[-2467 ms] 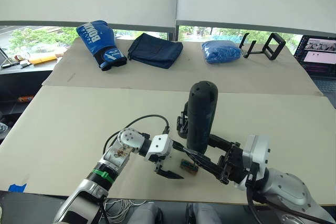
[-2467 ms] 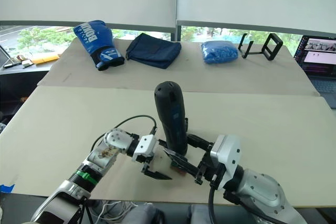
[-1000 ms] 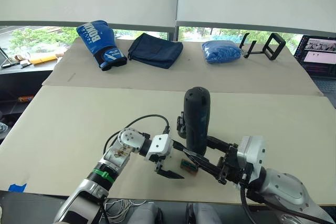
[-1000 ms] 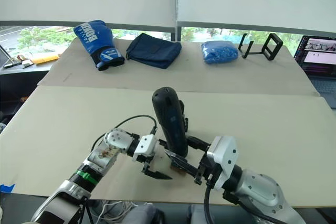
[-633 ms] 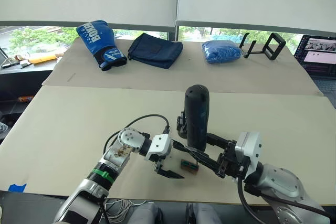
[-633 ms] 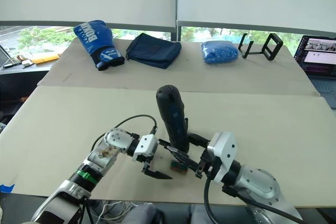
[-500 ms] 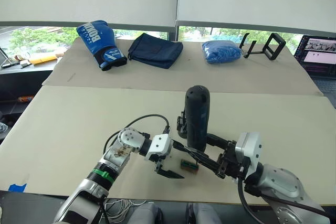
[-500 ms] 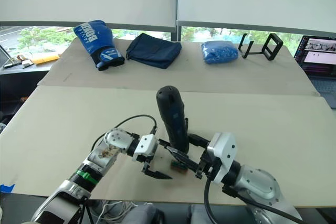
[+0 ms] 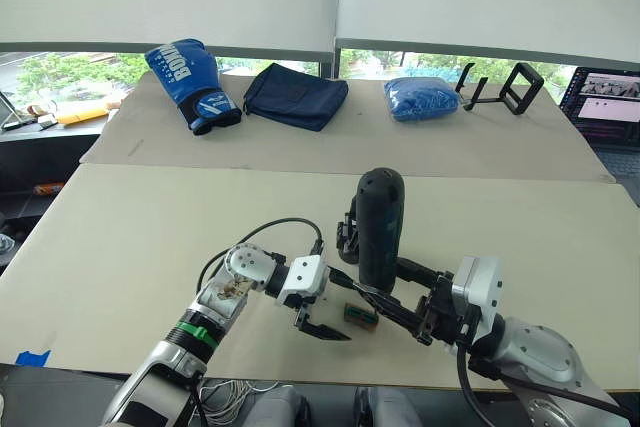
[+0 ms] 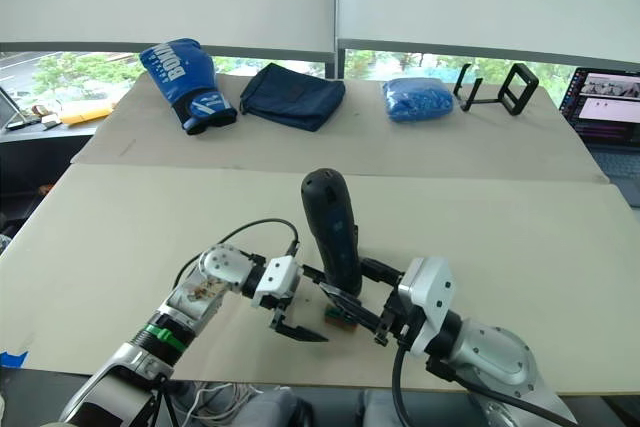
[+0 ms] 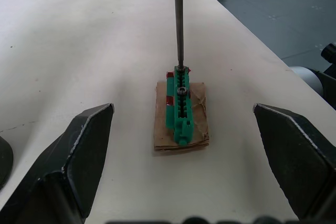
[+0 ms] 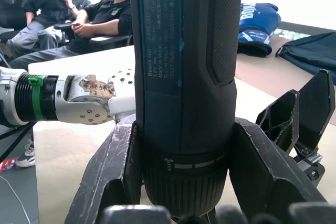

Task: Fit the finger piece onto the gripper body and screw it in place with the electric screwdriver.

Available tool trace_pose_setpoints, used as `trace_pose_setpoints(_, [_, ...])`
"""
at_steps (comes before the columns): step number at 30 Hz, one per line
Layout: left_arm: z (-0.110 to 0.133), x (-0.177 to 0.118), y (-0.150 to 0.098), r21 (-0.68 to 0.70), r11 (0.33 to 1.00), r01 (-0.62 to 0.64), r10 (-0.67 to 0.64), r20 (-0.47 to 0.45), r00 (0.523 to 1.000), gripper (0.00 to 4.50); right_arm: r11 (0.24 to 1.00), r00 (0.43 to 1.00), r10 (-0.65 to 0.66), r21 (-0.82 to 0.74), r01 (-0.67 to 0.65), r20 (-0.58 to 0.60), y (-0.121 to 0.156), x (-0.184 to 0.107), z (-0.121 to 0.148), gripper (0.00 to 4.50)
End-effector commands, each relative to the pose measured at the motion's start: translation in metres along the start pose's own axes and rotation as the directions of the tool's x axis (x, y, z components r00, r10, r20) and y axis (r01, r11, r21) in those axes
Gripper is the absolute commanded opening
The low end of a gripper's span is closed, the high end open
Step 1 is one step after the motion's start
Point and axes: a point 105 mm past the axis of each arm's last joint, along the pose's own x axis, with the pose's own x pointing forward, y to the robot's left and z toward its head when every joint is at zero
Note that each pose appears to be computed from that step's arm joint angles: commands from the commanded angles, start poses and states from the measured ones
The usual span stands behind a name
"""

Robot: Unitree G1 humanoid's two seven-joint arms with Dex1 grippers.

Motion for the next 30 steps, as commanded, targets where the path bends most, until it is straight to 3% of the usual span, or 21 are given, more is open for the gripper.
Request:
trace_pose_setpoints(1, [0.012,-0.002,0.004,0.022,1.0,-0.014,0.013,0.03,0.999,4.5,0.998,0.995,0.038,-0.06,-0.033,0.09,0.008,0.002,0.027,1.9])
trace_pose_setpoints(17, [0.016,-0.019,-0.007,-0.05,0.998,-0.033,0.035,0.032,0.999,4.5,0.967,0.957,0.254,-0.011,-0.255,0.14,0.004,0.026,0.068,1.9])
trace_pose_setpoints(22, [0.016,-0.038,-0.001,-0.072,0.993,-0.097,0.097,-0.008,0.995,4.5,0.921,0.913,0.381,0.024,-0.388,0.147,-0.006,0.041,0.089,1.9])
trace_pose_setpoints(30, [0.016,-0.058,0.021,-0.098,0.972,-0.212,0.211,-0.023,0.977,4.5,0.905,0.894,0.412,0.038,-0.424,0.175,-0.029,0.068,0.121,1.9])
